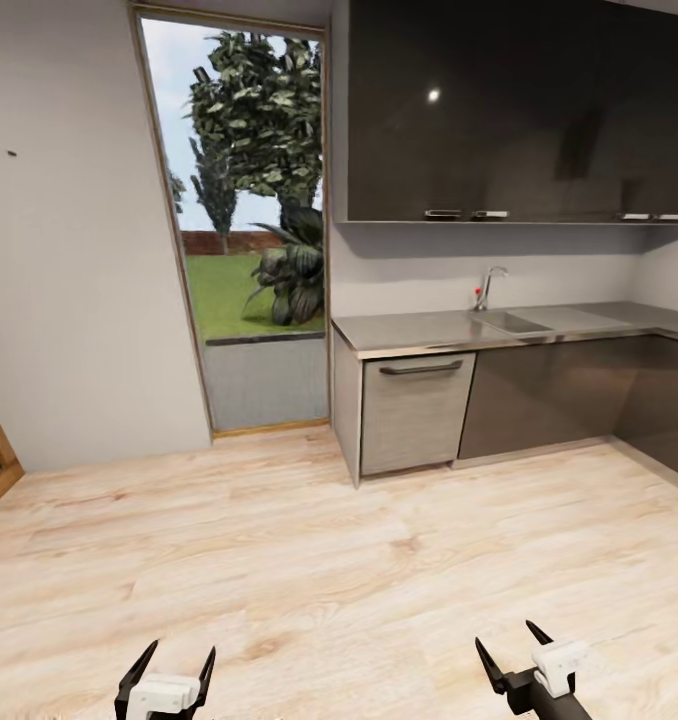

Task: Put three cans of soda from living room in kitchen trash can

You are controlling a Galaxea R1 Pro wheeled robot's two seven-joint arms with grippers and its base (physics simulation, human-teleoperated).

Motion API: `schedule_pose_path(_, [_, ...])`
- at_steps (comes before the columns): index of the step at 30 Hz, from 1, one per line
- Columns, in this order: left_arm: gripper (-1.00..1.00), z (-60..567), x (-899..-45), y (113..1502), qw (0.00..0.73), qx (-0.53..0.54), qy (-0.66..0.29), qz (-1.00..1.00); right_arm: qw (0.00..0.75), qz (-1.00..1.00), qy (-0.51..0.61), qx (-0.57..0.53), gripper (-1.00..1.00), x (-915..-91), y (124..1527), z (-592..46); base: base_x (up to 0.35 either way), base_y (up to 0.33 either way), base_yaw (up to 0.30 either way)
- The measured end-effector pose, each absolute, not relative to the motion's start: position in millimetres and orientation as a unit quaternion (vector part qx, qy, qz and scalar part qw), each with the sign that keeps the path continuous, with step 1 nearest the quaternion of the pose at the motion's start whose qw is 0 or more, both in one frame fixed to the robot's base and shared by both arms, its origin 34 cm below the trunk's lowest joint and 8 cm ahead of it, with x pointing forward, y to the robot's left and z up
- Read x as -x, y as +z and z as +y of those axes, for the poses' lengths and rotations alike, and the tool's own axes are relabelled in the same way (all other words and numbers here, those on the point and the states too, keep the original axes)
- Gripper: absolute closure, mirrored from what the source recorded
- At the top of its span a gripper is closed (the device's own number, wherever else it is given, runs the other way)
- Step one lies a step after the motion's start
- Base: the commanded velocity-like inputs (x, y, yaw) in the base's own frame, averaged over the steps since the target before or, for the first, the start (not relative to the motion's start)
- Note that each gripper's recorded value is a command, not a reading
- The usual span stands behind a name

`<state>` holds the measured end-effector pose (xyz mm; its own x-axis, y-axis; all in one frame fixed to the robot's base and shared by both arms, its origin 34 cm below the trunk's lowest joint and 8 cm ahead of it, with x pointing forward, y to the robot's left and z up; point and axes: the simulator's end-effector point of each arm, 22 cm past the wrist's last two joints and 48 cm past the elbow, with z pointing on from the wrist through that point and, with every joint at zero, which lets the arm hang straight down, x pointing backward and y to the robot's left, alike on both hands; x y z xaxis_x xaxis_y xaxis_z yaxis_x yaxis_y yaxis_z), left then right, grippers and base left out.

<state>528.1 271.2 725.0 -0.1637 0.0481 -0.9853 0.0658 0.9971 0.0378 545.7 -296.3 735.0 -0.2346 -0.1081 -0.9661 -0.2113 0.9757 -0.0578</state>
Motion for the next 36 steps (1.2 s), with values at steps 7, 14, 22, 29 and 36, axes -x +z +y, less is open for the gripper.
schedule_pose_path(7, [-1.0, 271, -528, 725, 0.645, -0.039, -0.007, 0.763, 0.61, 0.785, 0.043, 0.102, -1.0, -546, 735, -296, 0.0, 0.0, 0.236])
schedule_pose_path(14, [-1.0, 271, -528, 724, 0.645, -0.04, -0.006, 0.763, 0.609, 0.785, 0.043, 0.103, -1.0, -546, 734, -295, 0.0, 0.0, 0.241])
schedule_pose_path(22, [-1.0, 271, -527, 722, 0.643, -0.04, -0.006, 0.765, 0.609, 0.785, 0.043, 0.103, -1.0, -545, 734, -295, 0.0, 0.0, 0.078])
schedule_pose_path(29, [-1.0, 271, -521, 710, 0.632, -0.037, -0.007, 0.774, 0.607, 0.786, 0.044, 0.104, -1.0, -545, 732, -294, -0.074, 0.0, 0.007])
schedule_pose_path(36, [-1.0, 271, -520, 708, 0.63, -0.037, -0.007, 0.776, 0.607, 0.787, 0.045, 0.106, -1.0, -545, 732, -293, -0.058, 0.0, 0.0])
